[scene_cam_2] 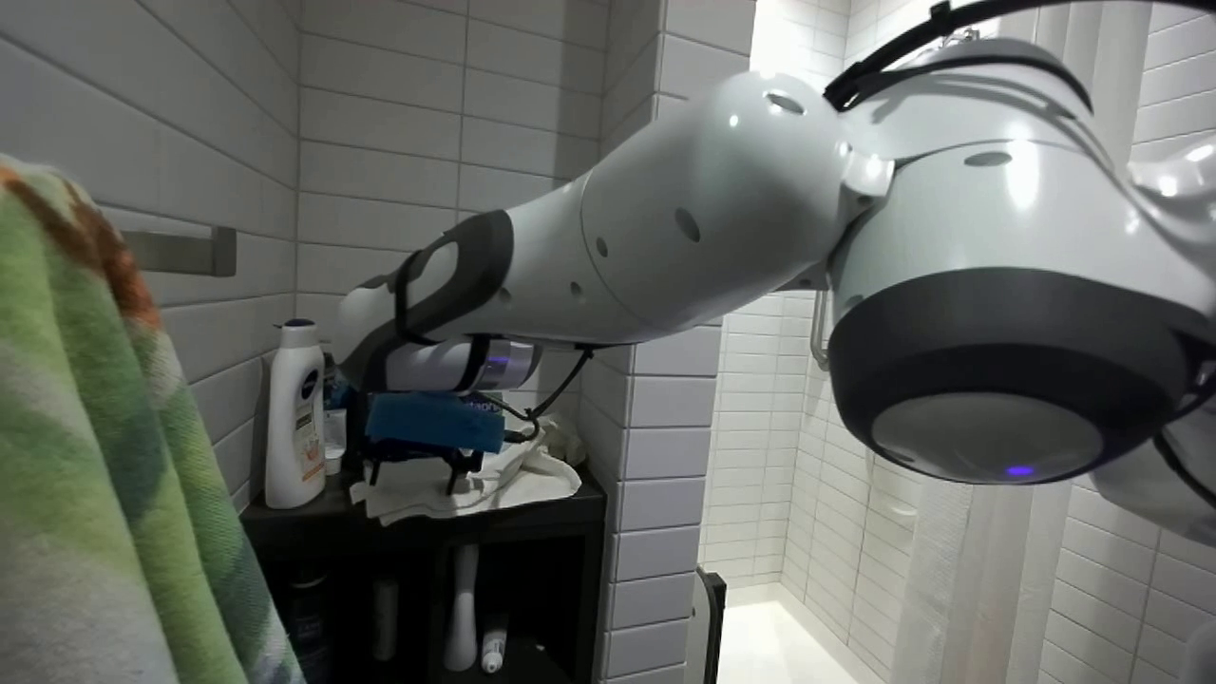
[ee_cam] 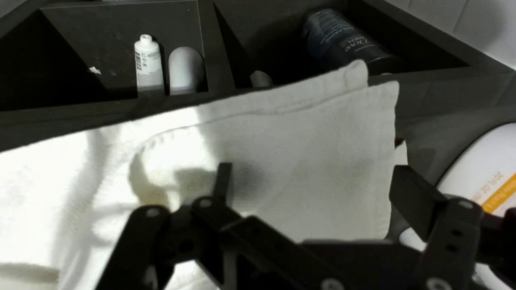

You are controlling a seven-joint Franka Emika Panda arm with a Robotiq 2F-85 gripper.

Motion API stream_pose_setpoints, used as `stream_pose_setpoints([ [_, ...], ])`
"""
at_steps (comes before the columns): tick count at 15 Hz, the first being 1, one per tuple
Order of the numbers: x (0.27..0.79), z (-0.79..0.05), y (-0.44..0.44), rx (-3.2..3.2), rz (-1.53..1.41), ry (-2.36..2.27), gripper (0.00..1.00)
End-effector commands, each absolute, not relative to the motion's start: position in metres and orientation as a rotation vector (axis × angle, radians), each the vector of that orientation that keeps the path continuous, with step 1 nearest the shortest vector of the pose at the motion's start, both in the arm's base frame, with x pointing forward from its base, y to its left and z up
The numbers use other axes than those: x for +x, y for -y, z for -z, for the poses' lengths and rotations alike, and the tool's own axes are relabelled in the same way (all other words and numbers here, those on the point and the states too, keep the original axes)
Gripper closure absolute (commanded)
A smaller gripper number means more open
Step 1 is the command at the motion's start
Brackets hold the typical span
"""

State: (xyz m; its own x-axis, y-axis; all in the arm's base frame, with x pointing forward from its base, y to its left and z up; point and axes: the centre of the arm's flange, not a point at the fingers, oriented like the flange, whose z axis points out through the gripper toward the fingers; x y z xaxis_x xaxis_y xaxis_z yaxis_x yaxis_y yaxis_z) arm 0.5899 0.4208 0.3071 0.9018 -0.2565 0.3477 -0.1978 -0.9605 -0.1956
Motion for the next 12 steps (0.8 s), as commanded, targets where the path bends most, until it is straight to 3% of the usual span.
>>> stream_pose_setpoints([
  [1, 0.595, -0.319, -0.416, -2.911, 0.608, -0.363, 0.0],
  [12, 0.604, -0.341, -0.416, -2.965, 0.86, -0.351, 0.0],
])
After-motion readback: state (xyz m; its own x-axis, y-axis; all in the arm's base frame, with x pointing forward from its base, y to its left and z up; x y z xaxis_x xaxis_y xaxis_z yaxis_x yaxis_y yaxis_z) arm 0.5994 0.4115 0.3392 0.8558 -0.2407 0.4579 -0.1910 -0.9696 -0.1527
